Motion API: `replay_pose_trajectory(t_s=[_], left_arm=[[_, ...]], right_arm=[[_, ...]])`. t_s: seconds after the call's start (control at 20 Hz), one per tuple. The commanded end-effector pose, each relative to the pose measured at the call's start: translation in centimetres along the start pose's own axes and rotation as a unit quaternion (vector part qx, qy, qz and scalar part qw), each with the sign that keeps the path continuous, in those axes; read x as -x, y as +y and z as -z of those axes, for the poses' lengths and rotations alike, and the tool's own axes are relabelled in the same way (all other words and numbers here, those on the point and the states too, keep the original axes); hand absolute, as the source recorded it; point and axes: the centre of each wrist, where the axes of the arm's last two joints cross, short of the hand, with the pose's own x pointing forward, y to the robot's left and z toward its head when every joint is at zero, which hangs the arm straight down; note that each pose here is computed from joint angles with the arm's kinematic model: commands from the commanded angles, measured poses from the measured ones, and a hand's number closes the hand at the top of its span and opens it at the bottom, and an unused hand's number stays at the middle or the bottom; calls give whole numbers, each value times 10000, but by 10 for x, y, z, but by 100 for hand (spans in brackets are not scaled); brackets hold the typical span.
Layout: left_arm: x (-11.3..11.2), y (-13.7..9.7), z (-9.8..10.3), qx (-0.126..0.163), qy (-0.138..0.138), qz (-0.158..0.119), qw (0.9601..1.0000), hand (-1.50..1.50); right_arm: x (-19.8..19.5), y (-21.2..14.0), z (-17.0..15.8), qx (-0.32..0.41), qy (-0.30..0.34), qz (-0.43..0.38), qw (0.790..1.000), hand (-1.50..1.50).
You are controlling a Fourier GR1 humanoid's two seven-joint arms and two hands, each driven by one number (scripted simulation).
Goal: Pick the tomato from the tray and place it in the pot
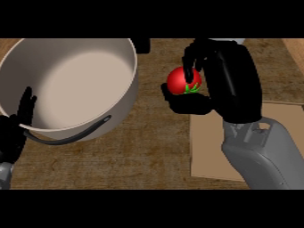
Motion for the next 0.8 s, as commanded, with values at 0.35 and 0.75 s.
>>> replay_pose_trajectory(t_s=[0.35, 0.75], left_arm=[[15, 13, 17, -576, 1011, 170, 9931, 0], [4, 4, 13, -364, 885, 93, 9954, 0]], right_arm=[[-99, -14, 42, -467, -230, 296, 9982, 150], [-113, 14, 80, -982, 232, 327, 9944, 150]])
